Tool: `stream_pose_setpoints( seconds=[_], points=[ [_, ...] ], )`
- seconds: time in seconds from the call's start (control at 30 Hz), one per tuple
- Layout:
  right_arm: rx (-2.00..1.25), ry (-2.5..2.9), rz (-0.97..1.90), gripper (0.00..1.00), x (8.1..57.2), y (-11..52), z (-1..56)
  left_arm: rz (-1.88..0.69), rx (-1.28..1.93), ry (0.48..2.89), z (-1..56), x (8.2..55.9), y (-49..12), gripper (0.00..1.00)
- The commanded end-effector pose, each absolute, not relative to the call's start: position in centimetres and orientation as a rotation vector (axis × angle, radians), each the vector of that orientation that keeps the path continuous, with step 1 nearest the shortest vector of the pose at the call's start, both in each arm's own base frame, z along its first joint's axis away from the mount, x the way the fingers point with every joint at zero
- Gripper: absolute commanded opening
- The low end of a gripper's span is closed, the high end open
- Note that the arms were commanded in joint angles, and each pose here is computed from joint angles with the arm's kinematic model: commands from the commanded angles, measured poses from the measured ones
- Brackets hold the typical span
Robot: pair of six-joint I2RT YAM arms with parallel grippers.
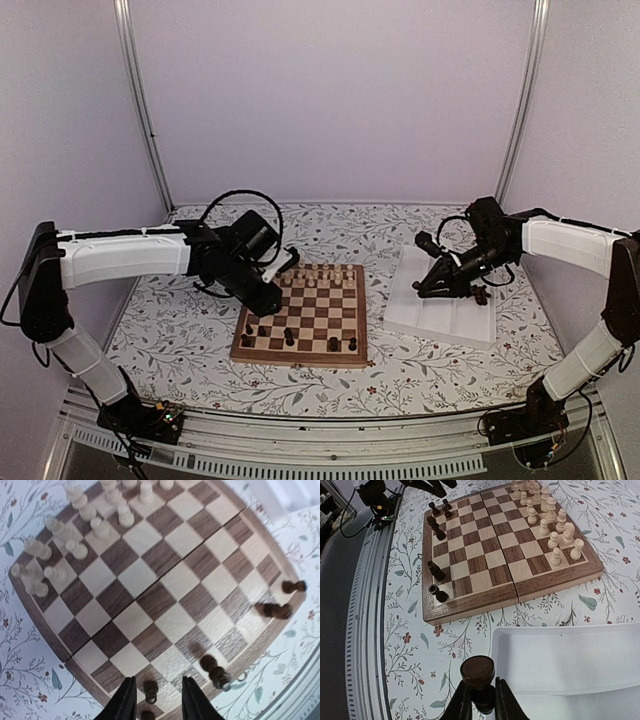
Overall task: Set up the chess pieces on the board
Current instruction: Place the chess piece on the chessboard.
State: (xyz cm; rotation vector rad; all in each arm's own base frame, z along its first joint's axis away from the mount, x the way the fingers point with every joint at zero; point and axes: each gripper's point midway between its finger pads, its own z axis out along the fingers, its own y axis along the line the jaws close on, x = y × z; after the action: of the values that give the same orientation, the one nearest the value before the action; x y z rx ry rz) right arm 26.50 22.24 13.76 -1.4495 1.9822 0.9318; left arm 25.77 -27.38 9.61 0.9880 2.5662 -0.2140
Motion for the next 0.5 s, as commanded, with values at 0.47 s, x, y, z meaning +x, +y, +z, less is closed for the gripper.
stream_pose_setpoints(
  seconds=[0.47],
  points=[
    [-1.726, 1.855, 0.824, 0.15, 26.6, 31.8, 18.1, -1.270, 0.637, 2.058, 22.7, 27.5, -41.8, 0.42]
  ],
)
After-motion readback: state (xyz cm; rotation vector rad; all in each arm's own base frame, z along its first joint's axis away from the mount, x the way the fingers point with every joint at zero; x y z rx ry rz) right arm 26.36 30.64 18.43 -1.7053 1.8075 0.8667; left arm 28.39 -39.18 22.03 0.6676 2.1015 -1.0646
